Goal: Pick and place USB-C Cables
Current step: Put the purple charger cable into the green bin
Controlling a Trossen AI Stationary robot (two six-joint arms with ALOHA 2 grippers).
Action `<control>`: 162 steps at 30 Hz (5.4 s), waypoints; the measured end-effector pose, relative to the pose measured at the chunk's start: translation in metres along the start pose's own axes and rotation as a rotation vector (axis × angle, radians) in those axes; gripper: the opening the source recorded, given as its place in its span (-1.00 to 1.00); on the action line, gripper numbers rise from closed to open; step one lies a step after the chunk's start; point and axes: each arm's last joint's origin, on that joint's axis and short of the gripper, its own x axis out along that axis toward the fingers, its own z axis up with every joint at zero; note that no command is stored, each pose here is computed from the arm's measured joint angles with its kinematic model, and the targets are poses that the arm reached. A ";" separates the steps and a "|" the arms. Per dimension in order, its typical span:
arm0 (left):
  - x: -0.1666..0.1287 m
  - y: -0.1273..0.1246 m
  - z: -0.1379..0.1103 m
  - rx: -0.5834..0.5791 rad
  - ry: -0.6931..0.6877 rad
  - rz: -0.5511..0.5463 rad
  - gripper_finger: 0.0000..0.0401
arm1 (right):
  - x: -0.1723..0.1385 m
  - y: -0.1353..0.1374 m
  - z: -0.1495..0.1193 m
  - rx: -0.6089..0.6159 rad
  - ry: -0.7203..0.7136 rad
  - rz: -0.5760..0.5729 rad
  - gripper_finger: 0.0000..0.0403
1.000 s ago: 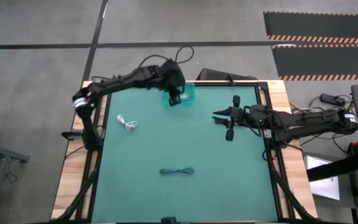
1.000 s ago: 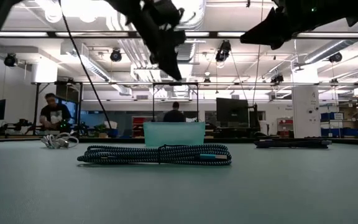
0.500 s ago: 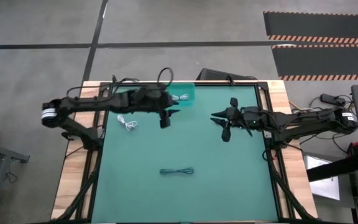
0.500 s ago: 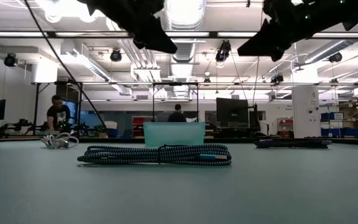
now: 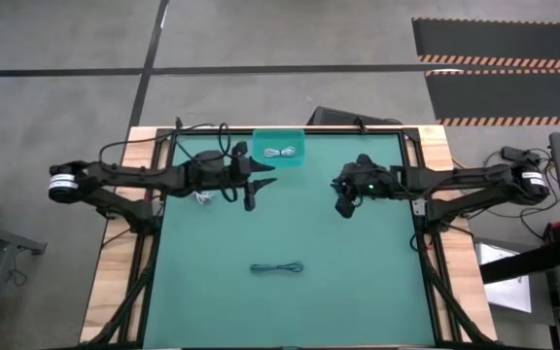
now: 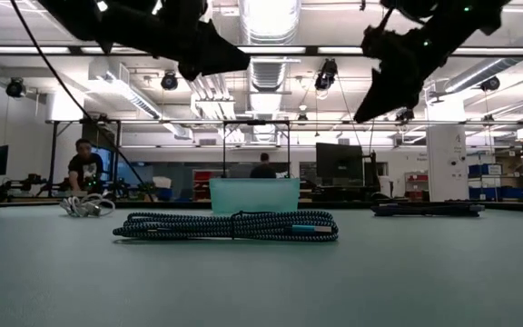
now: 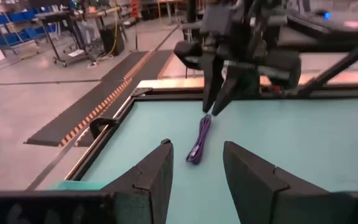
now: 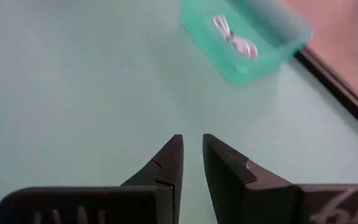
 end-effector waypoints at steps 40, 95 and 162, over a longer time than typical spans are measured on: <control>-0.004 -0.002 -0.023 0.030 0.047 -0.006 -0.38 | 0.092 -0.055 -0.040 -0.273 0.728 0.038 -0.20; -0.004 -0.004 -0.014 0.181 -0.064 -0.098 -0.37 | 0.077 -0.054 -0.002 -0.156 0.268 0.144 -0.91; 0.081 0.003 -0.037 0.048 -0.198 -0.025 -0.37 | 0.066 -0.027 0.027 -0.153 -0.943 0.463 -0.91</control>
